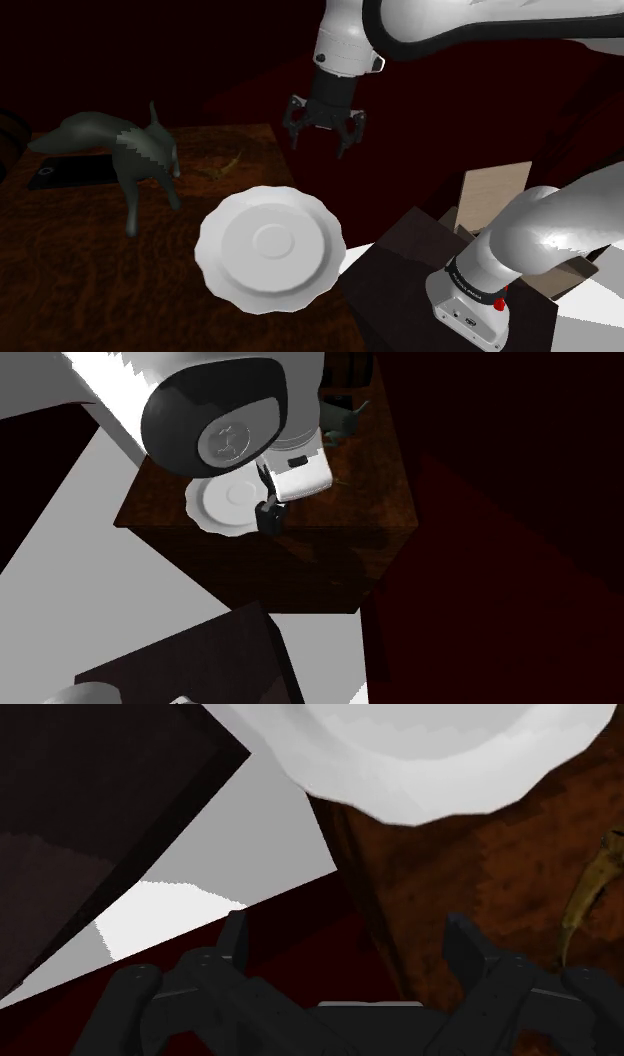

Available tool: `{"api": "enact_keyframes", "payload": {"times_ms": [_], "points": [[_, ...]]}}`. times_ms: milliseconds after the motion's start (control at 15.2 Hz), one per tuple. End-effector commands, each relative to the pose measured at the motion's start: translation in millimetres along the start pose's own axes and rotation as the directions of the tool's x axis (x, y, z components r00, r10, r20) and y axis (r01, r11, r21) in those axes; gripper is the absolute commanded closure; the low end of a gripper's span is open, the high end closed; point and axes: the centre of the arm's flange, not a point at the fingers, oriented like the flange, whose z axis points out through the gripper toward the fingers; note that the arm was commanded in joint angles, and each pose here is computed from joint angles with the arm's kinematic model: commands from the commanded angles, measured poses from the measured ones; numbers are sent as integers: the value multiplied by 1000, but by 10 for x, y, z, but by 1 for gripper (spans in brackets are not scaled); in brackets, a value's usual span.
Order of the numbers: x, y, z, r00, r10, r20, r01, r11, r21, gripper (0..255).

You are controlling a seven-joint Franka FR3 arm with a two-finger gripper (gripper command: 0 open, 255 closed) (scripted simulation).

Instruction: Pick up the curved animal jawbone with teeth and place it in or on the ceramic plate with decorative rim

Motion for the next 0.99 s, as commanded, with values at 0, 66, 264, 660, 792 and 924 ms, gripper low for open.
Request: {"api": "enact_keyframes", "payload": {"times_ms": [0,66,264,660,792,924], "points": [[-24,-273,73,998,59,-3,-59,998,4,0],[-39,-397,110,996,85,-5,-85,996,6,0],[-62,-773,223,986,165,-12,-165,986,10,0],[-17,-1524,446,947,321,-24,-321,947,20,0],[24,-1759,515,929,369,-28,-368,929,23,0],[27,-1761,620,929,369,-28,-368,929,23,0]]}}
